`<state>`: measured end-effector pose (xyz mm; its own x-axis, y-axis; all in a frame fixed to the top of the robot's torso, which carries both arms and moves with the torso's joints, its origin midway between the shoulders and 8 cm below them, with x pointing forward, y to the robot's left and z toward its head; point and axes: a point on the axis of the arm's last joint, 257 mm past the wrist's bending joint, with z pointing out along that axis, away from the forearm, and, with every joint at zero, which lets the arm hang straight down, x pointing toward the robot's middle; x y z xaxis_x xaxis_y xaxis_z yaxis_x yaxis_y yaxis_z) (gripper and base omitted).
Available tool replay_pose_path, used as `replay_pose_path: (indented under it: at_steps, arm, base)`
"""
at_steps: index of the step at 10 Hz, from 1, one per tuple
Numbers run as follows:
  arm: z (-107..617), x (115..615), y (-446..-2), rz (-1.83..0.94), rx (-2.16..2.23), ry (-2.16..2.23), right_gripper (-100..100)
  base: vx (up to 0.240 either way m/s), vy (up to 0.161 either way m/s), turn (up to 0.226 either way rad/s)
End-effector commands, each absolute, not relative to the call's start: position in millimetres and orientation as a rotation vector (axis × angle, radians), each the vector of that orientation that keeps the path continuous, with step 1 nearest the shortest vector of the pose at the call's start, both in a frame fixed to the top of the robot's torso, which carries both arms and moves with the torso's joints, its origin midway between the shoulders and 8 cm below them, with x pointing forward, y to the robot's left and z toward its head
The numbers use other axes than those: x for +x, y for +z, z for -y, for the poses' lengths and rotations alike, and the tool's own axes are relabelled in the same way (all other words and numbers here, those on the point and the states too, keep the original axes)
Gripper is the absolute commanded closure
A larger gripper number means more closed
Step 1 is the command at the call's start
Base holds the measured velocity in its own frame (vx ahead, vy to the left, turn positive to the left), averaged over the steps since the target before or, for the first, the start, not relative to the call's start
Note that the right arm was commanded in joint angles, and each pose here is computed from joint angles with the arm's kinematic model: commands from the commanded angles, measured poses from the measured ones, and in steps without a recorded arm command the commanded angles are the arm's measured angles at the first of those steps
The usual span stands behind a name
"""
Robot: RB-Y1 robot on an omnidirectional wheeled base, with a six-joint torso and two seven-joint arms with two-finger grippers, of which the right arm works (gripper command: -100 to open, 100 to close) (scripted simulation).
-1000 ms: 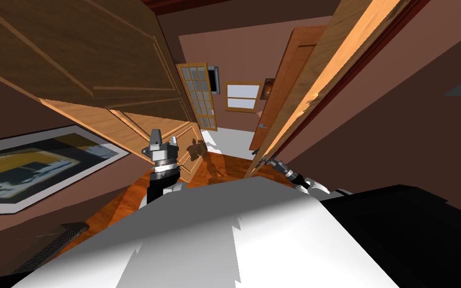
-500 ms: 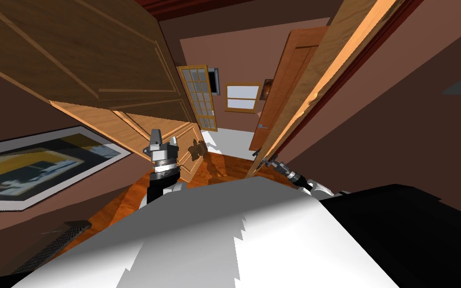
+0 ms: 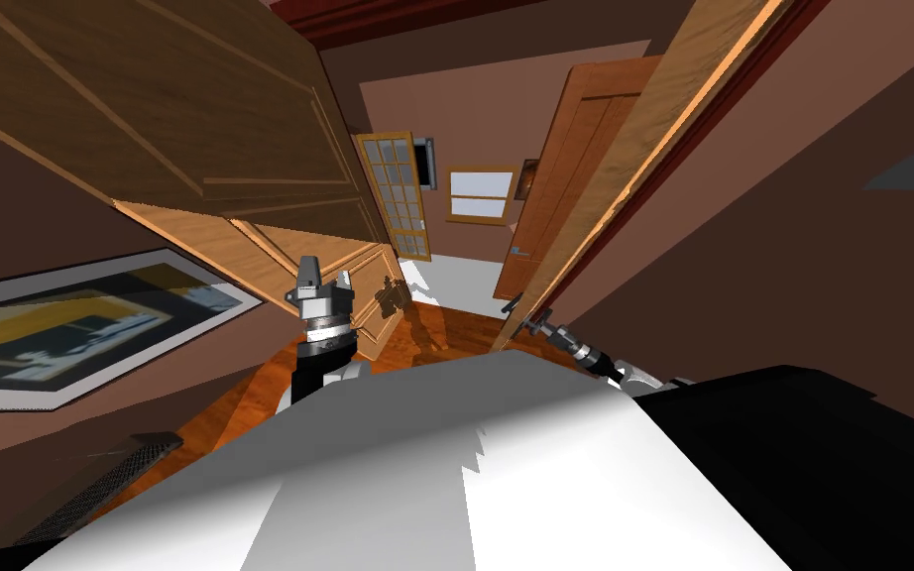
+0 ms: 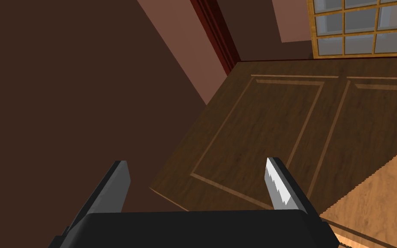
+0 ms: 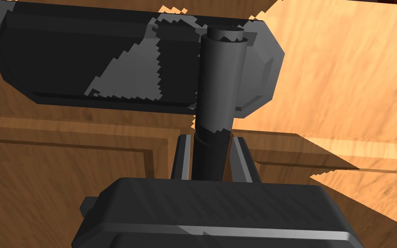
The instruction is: Pull the door open
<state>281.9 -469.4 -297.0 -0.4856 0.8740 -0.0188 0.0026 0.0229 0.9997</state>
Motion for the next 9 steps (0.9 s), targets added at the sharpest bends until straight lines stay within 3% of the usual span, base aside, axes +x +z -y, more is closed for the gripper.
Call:
replay_pose_path:
  at_steps: [1,9]
  arm:
    - [462,269,-301,-1.612,0.917,1.568,100]
    - [451,234,-299,-1.654,0.870,1.618,100]
  base:
    - [-0.021,-0.050,0.030]
    - [-0.018,-0.056,0.031]
